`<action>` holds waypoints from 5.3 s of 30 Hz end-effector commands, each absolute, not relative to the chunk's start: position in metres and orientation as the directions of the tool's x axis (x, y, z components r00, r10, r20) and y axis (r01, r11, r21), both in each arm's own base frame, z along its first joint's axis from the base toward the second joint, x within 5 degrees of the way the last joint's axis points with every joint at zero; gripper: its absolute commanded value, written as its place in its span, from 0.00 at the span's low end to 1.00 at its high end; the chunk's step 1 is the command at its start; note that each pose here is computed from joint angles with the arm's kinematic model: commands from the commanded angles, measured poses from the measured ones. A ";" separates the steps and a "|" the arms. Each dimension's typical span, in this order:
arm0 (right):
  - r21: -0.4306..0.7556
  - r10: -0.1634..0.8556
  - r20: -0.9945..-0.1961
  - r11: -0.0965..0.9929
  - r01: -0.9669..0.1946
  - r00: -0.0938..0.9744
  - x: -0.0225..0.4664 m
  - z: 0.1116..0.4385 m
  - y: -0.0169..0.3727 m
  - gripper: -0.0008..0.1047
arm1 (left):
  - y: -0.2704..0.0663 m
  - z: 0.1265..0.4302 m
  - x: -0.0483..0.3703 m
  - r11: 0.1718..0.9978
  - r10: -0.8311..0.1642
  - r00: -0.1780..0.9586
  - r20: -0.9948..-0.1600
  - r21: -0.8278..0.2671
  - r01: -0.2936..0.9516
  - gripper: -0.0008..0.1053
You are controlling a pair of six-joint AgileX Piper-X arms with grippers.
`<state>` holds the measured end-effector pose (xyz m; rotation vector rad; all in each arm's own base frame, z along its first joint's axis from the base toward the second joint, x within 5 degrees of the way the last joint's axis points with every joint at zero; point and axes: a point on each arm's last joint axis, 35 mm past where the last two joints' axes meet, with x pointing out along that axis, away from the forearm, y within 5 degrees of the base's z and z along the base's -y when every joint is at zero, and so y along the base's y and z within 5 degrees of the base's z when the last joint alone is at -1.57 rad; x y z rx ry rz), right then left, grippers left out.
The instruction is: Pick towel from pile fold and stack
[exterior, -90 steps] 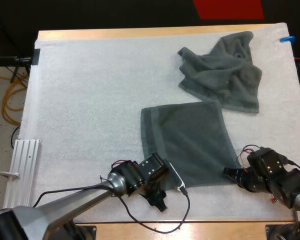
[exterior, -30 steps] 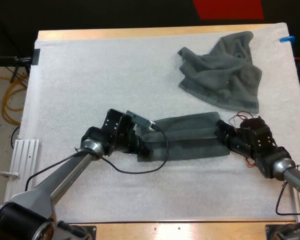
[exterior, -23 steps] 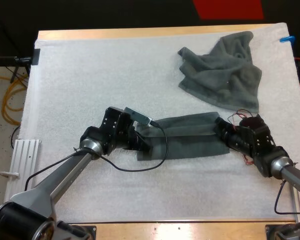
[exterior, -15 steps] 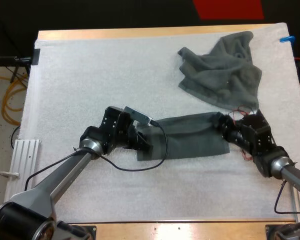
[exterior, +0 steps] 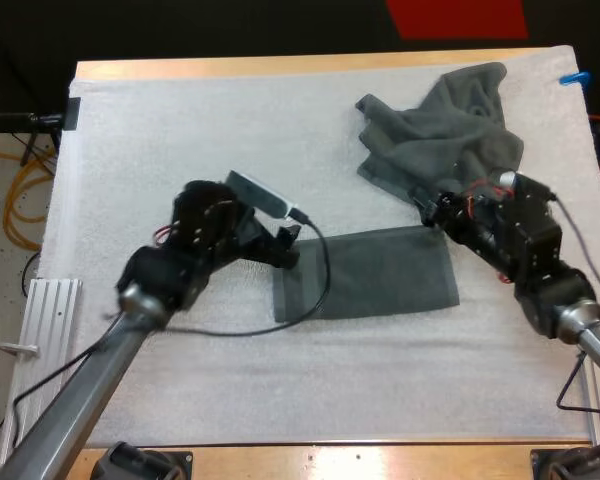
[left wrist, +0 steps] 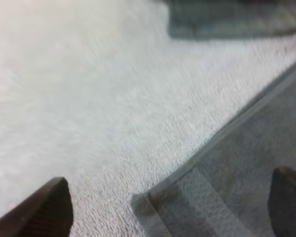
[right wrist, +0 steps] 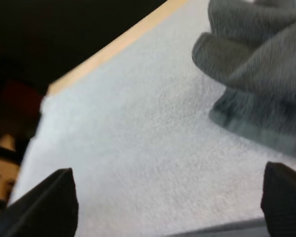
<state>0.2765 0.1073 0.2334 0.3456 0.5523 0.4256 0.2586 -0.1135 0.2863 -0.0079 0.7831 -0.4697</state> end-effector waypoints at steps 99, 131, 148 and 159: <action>0.283 0.343 -0.914 0.922 -0.264 0.219 0.282 0.171 0.143 0.13 | -0.078 0.355 0.156 0.784 -0.600 0.531 -0.599 -0.571 0.241 0.74; 0.036 0.312 -0.690 0.916 -0.400 0.653 0.133 0.355 0.063 0.67 | -0.191 0.262 0.241 0.652 -0.750 0.293 -0.593 -0.738 0.173 0.74; -0.020 0.216 -0.657 0.953 -0.304 0.722 0.066 0.366 0.027 0.67 | -0.236 0.136 0.264 0.697 -0.707 0.061 -0.705 -0.708 -0.111 0.74; -0.026 0.213 -0.657 0.952 -0.304 0.723 0.066 0.366 0.027 0.67 | -0.243 0.138 0.271 0.618 -0.775 0.086 -0.627 -0.779 -0.111 0.74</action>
